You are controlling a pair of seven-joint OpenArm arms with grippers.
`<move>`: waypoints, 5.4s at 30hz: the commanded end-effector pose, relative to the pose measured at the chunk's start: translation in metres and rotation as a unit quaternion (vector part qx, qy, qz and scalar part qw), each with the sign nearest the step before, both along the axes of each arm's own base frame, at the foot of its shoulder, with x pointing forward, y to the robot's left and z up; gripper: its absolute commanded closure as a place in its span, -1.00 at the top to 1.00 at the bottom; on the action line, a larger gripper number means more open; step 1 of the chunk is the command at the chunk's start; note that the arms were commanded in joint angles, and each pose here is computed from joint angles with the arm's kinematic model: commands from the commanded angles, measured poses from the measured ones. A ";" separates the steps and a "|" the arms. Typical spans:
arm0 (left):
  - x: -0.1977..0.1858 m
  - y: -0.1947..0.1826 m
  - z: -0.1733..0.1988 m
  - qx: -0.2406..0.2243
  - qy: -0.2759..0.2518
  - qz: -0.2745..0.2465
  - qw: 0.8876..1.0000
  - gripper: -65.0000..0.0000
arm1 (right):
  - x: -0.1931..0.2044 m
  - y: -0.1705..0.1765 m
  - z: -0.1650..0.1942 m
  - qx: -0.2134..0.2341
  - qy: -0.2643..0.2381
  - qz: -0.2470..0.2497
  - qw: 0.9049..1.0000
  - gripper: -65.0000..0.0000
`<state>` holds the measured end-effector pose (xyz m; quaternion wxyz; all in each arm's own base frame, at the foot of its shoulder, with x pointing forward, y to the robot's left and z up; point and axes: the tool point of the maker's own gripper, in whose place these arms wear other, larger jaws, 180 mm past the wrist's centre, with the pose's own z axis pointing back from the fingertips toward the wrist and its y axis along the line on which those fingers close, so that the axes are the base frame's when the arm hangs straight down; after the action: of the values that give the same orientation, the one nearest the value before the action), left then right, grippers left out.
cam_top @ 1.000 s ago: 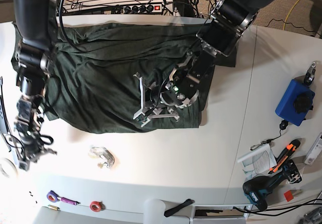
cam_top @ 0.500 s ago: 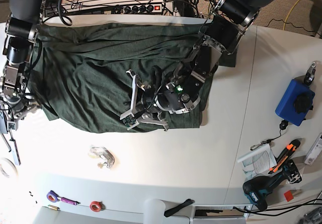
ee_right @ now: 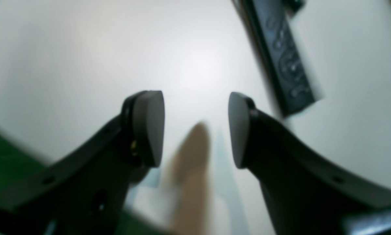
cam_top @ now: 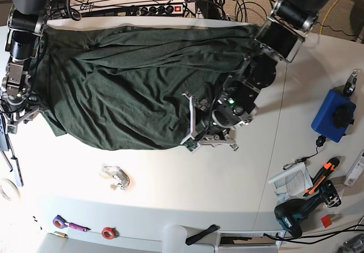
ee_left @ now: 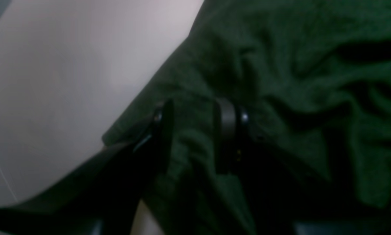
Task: Layout the t-shirt on the table in an organized manner, then fold the t-shirt properly
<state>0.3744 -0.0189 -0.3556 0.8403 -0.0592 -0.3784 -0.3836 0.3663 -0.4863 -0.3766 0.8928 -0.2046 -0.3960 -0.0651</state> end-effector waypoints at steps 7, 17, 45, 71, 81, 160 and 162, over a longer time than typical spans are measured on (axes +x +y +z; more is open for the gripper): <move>0.012 -0.002 0.018 -0.012 -0.026 -0.001 1.000 -0.33 | 0.023 0.067 0.042 0.266 -0.080 0.103 0.955 -0.04; 0.013 -0.006 0.021 -0.022 -0.033 -0.003 0.999 -0.33 | 0.014 0.052 0.069 0.352 -0.153 0.062 0.921 -0.04; 0.028 0.079 0.018 -0.200 0.038 0.140 0.969 -0.33 | 0.032 0.056 0.057 0.296 -0.218 0.040 0.929 -0.04; 0.046 0.063 -0.008 -0.260 0.134 0.143 0.945 -0.60 | 0.042 0.097 -0.002 0.214 -0.114 0.045 0.969 -0.90; 0.049 0.052 0.007 -0.290 0.102 0.102 0.946 -1.00 | 0.044 0.091 0.004 0.186 -0.126 0.053 0.973 -1.00; -0.009 0.037 -0.022 -0.141 0.076 -0.026 0.987 -0.12 | -0.008 0.038 0.099 0.417 -0.261 0.041 0.870 -1.00; -0.008 0.035 -0.018 -0.149 0.077 -0.030 0.985 -0.12 | -0.008 0.038 0.099 0.417 -0.261 0.041 0.870 -1.00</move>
<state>0.3526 0.0181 -0.3920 0.8494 -0.2214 -0.3358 -0.3416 0.3521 -0.4347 -0.3065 0.7781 0.2377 -0.5241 -0.2518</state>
